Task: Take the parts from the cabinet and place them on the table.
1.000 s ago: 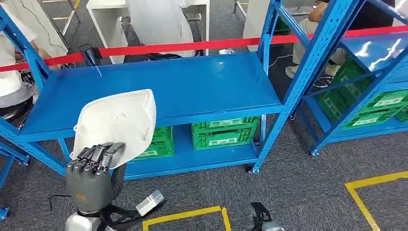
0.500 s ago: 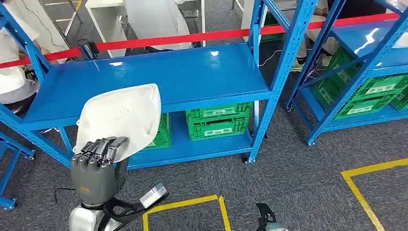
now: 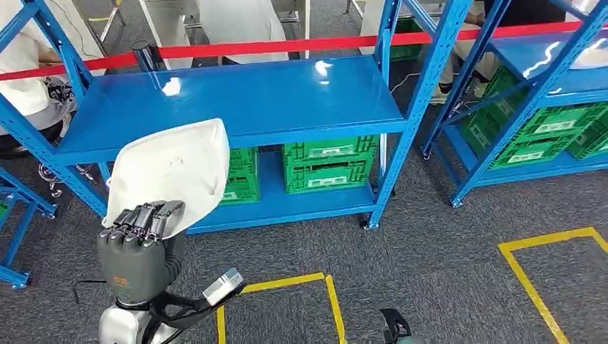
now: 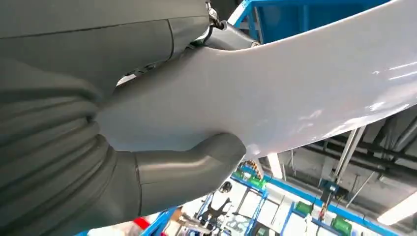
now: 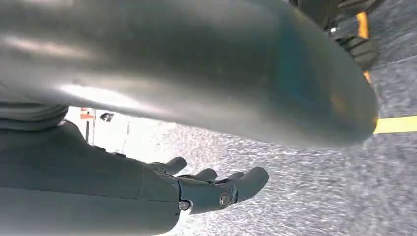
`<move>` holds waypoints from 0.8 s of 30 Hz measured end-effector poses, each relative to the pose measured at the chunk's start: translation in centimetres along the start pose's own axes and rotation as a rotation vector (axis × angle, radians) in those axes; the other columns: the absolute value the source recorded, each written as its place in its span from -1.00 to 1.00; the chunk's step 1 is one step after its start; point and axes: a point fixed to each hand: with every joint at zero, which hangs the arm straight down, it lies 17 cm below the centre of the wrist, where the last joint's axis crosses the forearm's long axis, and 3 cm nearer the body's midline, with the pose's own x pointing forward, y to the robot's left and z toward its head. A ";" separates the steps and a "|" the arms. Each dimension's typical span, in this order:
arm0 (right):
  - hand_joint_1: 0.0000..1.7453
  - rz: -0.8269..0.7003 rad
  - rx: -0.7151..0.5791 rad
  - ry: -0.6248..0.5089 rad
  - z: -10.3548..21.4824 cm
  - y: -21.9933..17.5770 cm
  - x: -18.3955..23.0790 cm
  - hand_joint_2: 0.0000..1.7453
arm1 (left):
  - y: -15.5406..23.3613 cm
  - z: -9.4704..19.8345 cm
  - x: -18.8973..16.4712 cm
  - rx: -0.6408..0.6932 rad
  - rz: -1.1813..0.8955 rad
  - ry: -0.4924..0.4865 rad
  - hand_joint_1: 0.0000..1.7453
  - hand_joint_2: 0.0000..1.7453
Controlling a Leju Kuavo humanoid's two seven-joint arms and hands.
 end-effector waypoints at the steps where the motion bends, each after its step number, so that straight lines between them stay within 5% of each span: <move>1: -1.00 -0.002 0.000 -0.002 0.0 -0.1 0.2 -1.00 | 0.0 0.0 -0.1 0.000 -0.001 0.003 1.00 1.00; 24: -1.00 0.015 0.005 -0.006 0.1 0.2 0.1 -1.00 | -0.2 0.7 -1.0 0.001 0.061 0.074 1.00 1.00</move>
